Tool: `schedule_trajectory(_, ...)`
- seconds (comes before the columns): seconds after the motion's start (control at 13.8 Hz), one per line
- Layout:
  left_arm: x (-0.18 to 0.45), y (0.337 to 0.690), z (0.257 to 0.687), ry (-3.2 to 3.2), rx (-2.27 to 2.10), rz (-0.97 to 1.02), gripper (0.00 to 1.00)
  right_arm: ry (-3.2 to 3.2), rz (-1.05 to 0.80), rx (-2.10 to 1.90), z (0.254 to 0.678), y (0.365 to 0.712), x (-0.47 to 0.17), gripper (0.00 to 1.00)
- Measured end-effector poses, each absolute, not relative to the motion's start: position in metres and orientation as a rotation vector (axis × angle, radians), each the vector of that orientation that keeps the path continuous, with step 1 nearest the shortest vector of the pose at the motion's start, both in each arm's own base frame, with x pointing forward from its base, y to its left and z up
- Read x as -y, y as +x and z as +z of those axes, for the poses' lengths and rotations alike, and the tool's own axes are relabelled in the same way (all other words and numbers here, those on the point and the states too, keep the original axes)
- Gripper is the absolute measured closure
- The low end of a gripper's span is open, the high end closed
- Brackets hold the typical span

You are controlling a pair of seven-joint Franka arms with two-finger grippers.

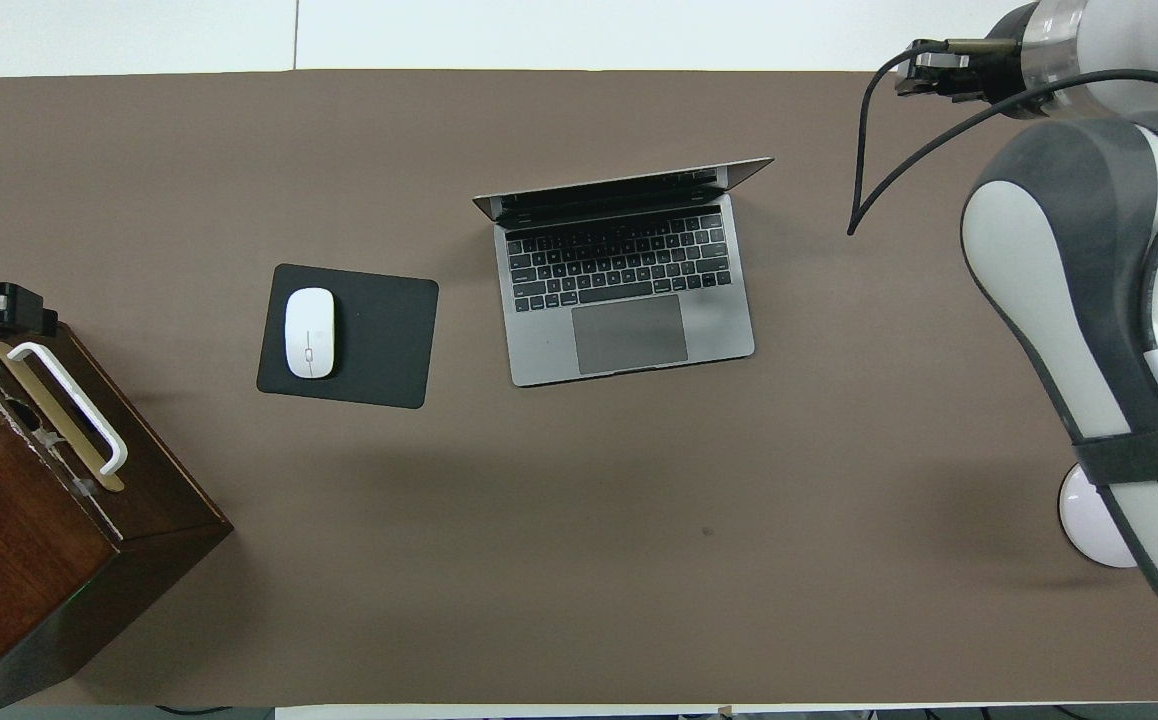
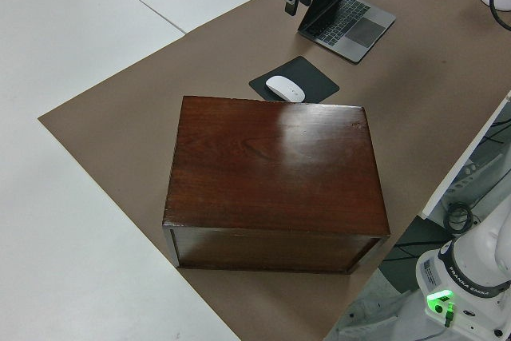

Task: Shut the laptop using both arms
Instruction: 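Move the right gripper toward the laptop lid while the left gripper advances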

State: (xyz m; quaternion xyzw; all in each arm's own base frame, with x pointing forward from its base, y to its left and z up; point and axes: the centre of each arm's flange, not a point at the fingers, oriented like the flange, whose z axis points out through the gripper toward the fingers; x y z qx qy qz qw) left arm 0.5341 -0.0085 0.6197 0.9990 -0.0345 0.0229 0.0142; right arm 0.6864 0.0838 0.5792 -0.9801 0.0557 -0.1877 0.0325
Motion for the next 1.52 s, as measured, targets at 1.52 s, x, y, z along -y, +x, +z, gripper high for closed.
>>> schedule_trajectory(1.52, 0.192, 0.443, 0.466, 2.948, 0.393, 0.459, 0.99, -2.959, -0.511, -0.491, 0.546, 0.677, -0.171, 0.99)
